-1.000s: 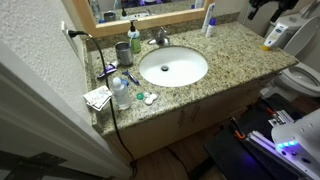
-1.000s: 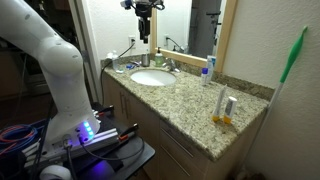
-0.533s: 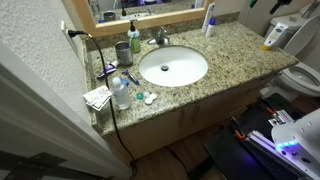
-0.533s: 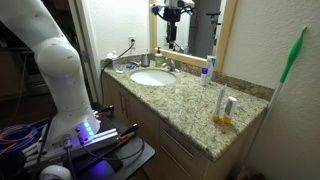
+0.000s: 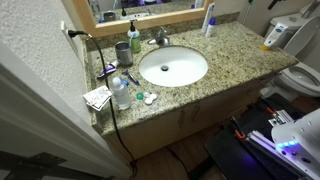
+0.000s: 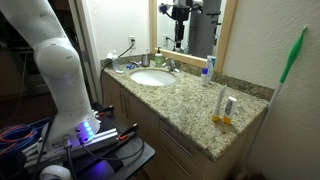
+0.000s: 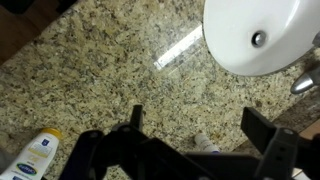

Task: Take the small bottle with a blue cap located near the mirror and place it to the right

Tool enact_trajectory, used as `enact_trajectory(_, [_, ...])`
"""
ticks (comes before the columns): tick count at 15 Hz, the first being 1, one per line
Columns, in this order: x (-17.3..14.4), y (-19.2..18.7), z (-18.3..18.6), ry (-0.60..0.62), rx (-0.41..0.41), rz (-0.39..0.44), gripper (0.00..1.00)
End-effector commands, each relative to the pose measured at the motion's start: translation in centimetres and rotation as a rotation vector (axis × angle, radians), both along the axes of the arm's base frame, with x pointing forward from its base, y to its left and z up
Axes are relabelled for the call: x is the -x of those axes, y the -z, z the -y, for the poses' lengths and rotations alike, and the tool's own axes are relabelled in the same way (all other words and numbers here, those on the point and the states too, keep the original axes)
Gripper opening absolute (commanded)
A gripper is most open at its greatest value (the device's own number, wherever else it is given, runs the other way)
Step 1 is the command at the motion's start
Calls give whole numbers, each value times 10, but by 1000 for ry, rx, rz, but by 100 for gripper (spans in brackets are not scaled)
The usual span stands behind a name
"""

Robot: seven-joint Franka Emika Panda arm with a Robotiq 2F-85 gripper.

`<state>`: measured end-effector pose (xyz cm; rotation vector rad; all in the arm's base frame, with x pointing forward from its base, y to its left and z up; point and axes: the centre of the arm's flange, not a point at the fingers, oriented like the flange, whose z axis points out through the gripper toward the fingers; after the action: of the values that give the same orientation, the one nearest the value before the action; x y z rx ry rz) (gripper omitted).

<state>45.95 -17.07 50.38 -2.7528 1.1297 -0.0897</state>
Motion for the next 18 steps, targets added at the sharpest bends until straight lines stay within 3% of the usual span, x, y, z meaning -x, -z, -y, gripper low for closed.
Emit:
enact_trajectory(1, [-26, 35, 12, -88, 92, -8, 100])
enact_trajectory(4, [-63, 47, 37, -115, 259, 21, 100])
enact_trajectory(6, [-96, 46, 47, -32, 313, 83, 100])
enact_trajectory(7, [-108, 42, 45, 37, 286, 107, 100])
enact_trajectory(8, [-73, 47, 35, -37, 275, 83, 100])
enact_trajectory(12, [-98, 46, 41, 21, 285, 103, 100])
enact_trajectory(13, [-100, 50, 42, -34, 288, 107, 100])
enact_trajectory(18, [-142, 55, 45, -319, 155, 165, 100])
